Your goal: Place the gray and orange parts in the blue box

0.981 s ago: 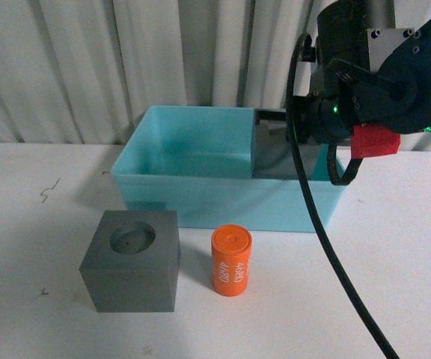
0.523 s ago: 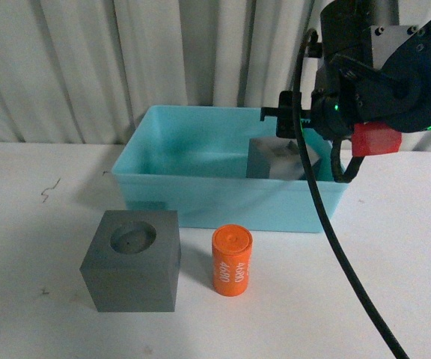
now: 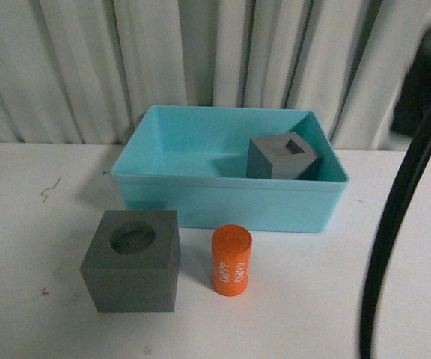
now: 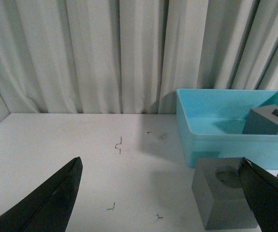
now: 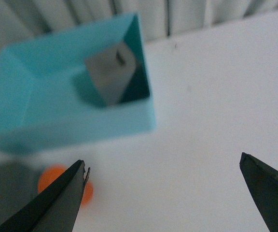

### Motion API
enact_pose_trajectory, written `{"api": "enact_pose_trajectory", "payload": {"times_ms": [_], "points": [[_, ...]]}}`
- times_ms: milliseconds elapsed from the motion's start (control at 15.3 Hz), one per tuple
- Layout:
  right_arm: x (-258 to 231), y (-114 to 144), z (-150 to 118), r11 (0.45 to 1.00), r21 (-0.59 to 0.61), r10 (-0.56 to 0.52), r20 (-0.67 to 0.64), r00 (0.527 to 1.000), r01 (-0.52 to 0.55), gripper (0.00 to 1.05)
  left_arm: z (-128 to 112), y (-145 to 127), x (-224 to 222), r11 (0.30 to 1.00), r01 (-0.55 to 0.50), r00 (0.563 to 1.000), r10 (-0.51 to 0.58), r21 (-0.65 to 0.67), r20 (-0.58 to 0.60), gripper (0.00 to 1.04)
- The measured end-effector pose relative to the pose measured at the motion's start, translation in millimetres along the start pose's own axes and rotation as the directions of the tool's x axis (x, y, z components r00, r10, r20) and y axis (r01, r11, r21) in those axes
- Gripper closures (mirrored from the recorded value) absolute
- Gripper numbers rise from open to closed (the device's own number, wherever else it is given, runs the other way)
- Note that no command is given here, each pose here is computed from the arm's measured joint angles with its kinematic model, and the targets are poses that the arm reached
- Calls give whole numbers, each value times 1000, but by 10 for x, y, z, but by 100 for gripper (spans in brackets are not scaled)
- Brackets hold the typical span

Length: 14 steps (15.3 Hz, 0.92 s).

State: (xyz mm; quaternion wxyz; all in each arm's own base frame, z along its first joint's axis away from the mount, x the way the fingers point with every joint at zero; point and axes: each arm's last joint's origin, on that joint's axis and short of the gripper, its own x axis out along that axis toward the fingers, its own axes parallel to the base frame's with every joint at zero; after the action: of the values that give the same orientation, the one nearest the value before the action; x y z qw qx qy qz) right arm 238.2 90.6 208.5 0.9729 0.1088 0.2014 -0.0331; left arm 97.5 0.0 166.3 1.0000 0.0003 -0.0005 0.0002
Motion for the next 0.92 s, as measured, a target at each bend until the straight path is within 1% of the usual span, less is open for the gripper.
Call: {"api": "enact_pose_trajectory", "payload": {"times_ms": [65, 131, 196, 262, 327, 392, 458, 523, 654, 719, 785, 915], "points": [[-191, -78, -248, 1000, -2, 8, -67, 998, -8, 6, 0, 0, 0, 1000, 0, 1000, 0, 0, 0, 7], [-238, -102, -239, 1000, 28, 10, -44, 999, -9, 6, 0, 0, 0, 1000, 0, 1000, 0, 0, 0, 7], [-208, -101, -153, 997, 70, 32, 97, 995, -39, 11, 1, 0, 0, 1000, 0, 1000, 0, 0, 1, 7], [-231, -207, -175, 997, 12, 74, 244, 967, -79, 24, 1, 0, 0, 1000, 2, 1000, -2, 0, 1, 7], [-299, -356, -314, 995, -70, 90, 288, 953, -72, 35, -1, 0, 0, 1000, 0, 1000, 0, 0, -1, 7], [-369, -468, -350, 990, -134, 92, 337, 937, -49, 46, 0, 0, 0, 1000, -1, 1000, 1, 0, 0, 7], [-440, -536, -282, 986, -165, 99, 385, 917, -38, 58, 0, 0, 0, 1000, 0, 1000, 0, 0, 0, 7], [-496, -598, -276, 983, -180, 104, 403, 909, -33, 69, 0, 0, 0, 1000, 0, 1000, 0, 0, 0, 7], [-552, -741, -421, 977, -211, 101, 361, 927, -24, 93, 0, 0, 0, 1000, 0, 1000, 0, 0, 0, 7], [-592, -793, -438, 976, -219, 101, 366, 925, -19, 103, 0, 0, 0, 1000, 0, 1000, 0, 0, 0, 7], [-641, -834, -435, 976, -217, 101, 383, 918, -17, 103, 0, 0, 0, 1000, 0, 1000, 0, 0, 0, 7], [-700, -904, -487, 976, -218, 101, 379, 920, -17, 103, 0, 0, 0, 1000, 0, 1000, 0, 0, 0, 7]]}}
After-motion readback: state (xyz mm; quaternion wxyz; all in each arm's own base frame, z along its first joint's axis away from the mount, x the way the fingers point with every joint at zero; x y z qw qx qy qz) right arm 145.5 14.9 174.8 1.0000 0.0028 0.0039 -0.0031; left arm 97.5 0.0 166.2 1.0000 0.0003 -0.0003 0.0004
